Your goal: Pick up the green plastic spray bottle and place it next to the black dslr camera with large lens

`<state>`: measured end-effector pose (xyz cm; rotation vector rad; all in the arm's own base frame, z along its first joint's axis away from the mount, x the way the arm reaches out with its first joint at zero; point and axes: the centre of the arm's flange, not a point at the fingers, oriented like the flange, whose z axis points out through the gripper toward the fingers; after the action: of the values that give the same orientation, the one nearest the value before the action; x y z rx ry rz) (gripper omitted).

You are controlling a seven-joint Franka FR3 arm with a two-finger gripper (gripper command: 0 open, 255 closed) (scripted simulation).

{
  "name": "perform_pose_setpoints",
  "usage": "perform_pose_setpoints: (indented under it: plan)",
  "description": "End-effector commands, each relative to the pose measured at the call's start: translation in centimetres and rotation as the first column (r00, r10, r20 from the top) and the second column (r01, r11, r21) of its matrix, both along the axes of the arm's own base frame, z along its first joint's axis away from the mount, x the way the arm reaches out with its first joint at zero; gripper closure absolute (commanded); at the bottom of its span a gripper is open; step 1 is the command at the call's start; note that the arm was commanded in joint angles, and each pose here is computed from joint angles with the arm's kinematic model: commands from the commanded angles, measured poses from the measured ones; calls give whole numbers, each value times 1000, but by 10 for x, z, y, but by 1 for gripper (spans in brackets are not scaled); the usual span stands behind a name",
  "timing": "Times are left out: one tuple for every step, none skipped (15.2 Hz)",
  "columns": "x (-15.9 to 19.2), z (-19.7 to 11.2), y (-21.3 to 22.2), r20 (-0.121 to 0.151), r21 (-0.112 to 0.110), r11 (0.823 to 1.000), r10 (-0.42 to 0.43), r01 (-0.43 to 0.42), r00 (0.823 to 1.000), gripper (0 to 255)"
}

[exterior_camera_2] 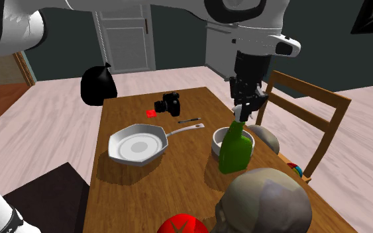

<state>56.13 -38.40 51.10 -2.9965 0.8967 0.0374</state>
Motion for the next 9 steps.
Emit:
perform_pose_setpoints:
  plan:
    - [0, 12, 1, 0, 0, 1000, 0, 0, 1000, 255]
    - [0, 18, 1, 0, 0, 1000, 0, 0, 1000, 255]
    - [0, 23, 1, 0, 0, 1000, 0, 0, 1000, 255]
    - [0, 28, 1, 0, 0, 1000, 0, 0, 1000, 255]
    - [0, 34, 1, 0, 0, 1000, 0, 0, 1000, 255]
    - [0, 39, 1, 0, 0, 1000, 0, 0, 1000, 255]
    - [0, 44, 1, 0, 0, 1000, 0, 0, 1000, 255]
    - [0, 49, 1, 0, 0, 1000, 0, 0, 1000, 255]
    - [0, 55, 1, 0, 0, 1000, 0, 0, 1000, 255]
